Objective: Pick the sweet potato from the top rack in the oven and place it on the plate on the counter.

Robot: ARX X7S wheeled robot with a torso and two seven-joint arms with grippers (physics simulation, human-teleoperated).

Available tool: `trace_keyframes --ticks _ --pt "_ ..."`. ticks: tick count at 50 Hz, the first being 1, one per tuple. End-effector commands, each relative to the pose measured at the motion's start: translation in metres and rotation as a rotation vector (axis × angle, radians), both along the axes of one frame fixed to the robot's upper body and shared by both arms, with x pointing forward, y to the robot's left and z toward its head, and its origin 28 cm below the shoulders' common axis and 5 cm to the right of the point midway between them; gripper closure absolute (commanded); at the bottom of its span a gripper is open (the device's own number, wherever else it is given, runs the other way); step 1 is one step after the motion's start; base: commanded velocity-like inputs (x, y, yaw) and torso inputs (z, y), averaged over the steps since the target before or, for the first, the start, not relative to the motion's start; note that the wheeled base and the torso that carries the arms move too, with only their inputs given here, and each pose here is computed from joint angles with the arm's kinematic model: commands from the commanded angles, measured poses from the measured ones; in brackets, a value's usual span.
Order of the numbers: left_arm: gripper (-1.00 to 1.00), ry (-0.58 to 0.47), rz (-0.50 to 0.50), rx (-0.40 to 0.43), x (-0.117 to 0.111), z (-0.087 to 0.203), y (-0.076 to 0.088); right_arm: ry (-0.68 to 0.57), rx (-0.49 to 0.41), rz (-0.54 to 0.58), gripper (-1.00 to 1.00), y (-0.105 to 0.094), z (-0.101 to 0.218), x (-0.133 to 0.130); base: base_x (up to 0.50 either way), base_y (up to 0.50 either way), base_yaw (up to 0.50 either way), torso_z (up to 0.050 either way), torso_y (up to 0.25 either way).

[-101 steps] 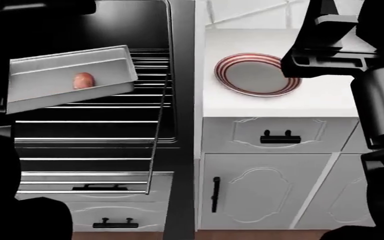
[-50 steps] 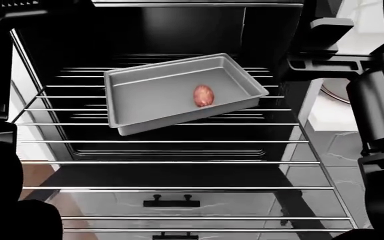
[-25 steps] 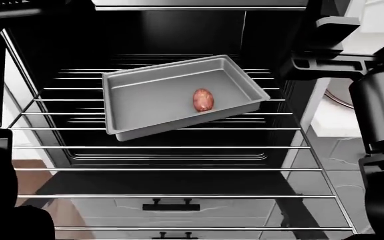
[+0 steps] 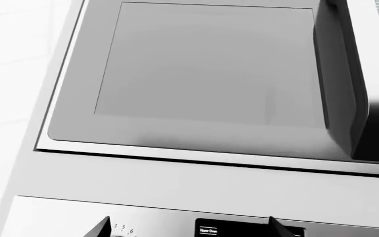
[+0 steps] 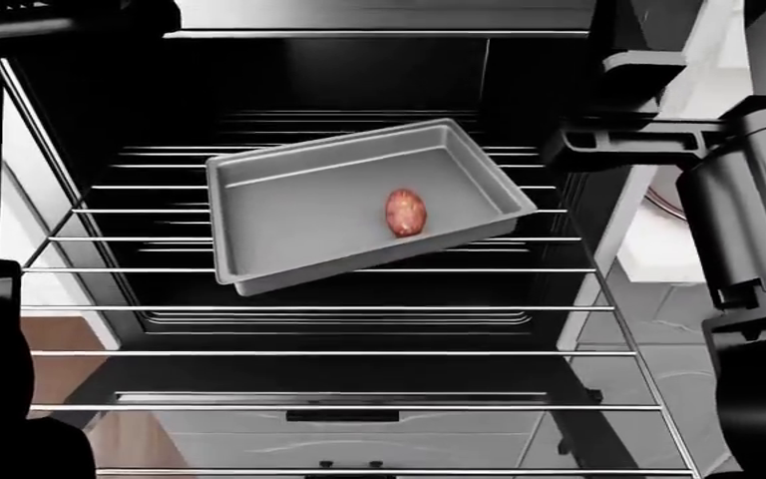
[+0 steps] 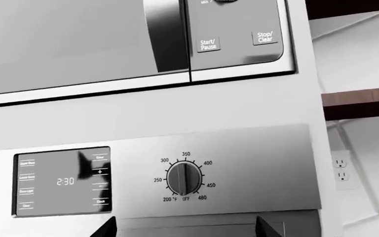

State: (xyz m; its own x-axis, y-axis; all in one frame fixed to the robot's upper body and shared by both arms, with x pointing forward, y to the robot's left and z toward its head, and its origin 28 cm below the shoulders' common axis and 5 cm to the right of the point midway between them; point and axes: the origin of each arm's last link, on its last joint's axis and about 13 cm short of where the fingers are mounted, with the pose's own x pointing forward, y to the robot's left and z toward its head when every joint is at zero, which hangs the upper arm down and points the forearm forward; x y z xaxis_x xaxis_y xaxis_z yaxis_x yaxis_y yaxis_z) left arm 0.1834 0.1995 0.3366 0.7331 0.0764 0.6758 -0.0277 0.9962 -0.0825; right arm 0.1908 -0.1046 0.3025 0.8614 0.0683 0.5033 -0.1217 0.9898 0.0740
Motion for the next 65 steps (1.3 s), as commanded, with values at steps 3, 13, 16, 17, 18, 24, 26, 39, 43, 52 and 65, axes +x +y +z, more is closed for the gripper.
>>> trace_keyframes --ticks 3,13,16,17,18,24,26,39,43,52,65 --pt "-1.0 -0.009 0.006 -0.006 0.0 0.0 0.0 0.024 -0.019 0.013 -1.0 0.001 -0.001 0.001 0.0 0.0 0.0 0.05 0.0" --pt "-1.0 0.0 0.004 -0.002 0.0 -0.002 -0.001 0.223 -0.079 0.137 -1.0 0.004 -0.011 0.016 0.0 0.0 0.0 0.01 0.0" --pt "-1.0 -0.002 0.003 -0.005 -0.002 -0.002 -0.001 0.333 -0.043 0.184 -1.0 0.003 -0.014 0.024 0.0 0.0 0.0 0.0 0.0" --pt "-1.0 -0.001 0.002 -0.003 -0.002 -0.002 -0.001 0.377 -0.025 0.195 -1.0 0.003 -0.015 0.026 0.0 0.0 0.0 0.0 0.0" --pt "-1.0 -0.001 0.002 -0.003 -0.002 -0.002 -0.001 0.39 -0.026 0.218 -1.0 0.004 -0.015 0.026 0.0 0.0 0.0 0.0 0.0" --pt "-1.0 -0.003 0.003 -0.003 -0.004 -0.004 -0.001 0.616 -0.031 0.333 -1.0 0.012 -0.005 0.041 0.0 0.0 0.0 0.0 0.0" --pt "-1.0 -0.001 0.007 -0.005 -0.005 -0.005 -0.001 0.657 -0.058 0.313 -1.0 0.014 -0.001 0.047 0.0 0.0 0.0 0.0 0.0" --pt "-1.0 0.002 -0.001 -0.005 -0.006 -0.007 -0.004 0.893 -0.22 0.283 -1.0 0.037 -0.002 0.078 0.0 0.0 0.0 0.0 0.0" --pt "-1.0 0.003 -0.006 -0.01 -0.006 -0.008 -0.006 0.915 -0.304 0.276 -1.0 0.041 0.009 0.089 0.0 0.0 0.0 0.0 0.0" --pt "-1.0 0.005 -0.015 -0.013 -0.008 -0.01 -0.005 0.838 -0.414 0.086 -1.0 0.058 0.018 0.114 0.0 0.0 0.0 0.0 0.0" --pt "-1.0 0.005 -0.019 0.002 -0.011 -0.009 -0.008 0.892 -0.232 0.134 -1.0 0.067 0.001 0.129 0.0 0.0 0.0 0.0 0.0"
